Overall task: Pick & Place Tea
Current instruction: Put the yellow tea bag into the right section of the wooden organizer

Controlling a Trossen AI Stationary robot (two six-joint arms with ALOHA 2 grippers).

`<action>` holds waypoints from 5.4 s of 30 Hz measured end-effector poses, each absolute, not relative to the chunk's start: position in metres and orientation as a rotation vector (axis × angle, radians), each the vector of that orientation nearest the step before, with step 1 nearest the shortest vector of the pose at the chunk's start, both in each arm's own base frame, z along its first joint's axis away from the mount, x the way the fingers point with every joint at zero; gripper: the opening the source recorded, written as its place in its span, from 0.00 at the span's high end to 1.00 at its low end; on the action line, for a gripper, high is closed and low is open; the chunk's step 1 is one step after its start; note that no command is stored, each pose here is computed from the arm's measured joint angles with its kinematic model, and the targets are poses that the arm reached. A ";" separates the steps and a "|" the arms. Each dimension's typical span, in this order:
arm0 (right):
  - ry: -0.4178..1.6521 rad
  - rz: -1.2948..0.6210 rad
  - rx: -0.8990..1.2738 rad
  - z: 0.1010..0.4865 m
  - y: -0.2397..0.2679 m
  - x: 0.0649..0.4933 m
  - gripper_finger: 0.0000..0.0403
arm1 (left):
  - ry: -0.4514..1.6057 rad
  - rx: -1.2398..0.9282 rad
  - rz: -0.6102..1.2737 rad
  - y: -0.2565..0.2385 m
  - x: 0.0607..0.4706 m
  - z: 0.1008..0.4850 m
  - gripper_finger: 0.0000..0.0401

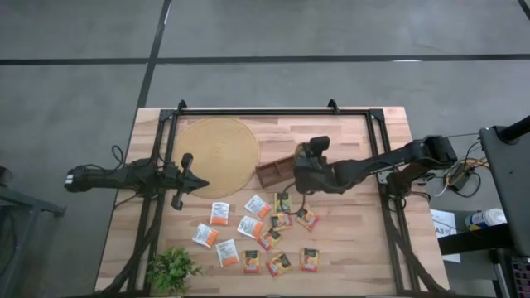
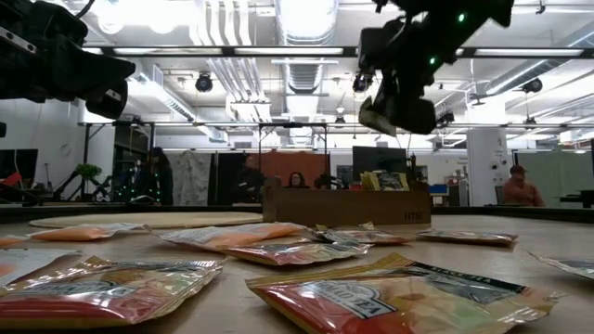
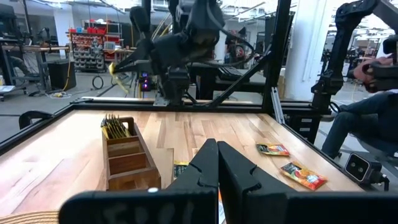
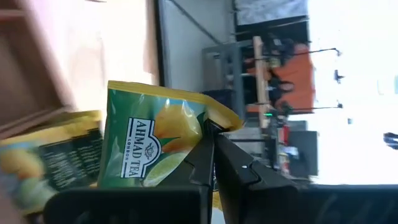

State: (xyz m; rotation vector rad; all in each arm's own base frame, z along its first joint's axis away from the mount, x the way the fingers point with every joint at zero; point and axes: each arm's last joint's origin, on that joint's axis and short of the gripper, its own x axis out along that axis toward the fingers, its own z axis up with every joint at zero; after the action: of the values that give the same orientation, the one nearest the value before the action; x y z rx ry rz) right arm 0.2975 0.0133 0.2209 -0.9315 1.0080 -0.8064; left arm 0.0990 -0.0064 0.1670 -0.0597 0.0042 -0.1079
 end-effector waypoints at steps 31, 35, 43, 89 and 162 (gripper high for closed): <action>1.125 -0.612 -1.178 0.159 0.003 0.282 0.98 | 0.005 -0.060 -0.109 -0.006 0.099 0.167 1.00; 1.147 -0.587 -1.212 0.156 0.002 0.280 0.98 | 0.005 -0.060 -0.109 -0.006 0.099 0.167 1.00; 1.107 -0.549 -1.220 0.154 0.002 0.282 0.98 | 0.004 -0.060 -0.109 -0.006 0.099 0.167 1.00; 1.128 -0.540 -1.185 0.143 -0.004 0.273 0.98 | 0.005 -0.060 -0.108 -0.006 0.099 0.167 1.00; 1.077 -0.641 -1.140 0.146 -0.008 0.274 0.63 | 0.004 -0.060 -0.108 -0.006 0.099 0.167 1.00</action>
State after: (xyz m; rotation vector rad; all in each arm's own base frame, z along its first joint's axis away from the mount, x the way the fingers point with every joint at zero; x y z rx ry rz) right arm 0.2743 -0.0076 0.1456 -1.1398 1.0771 -0.6407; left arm 0.0990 -0.0063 0.1670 -0.0597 0.0043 -0.1079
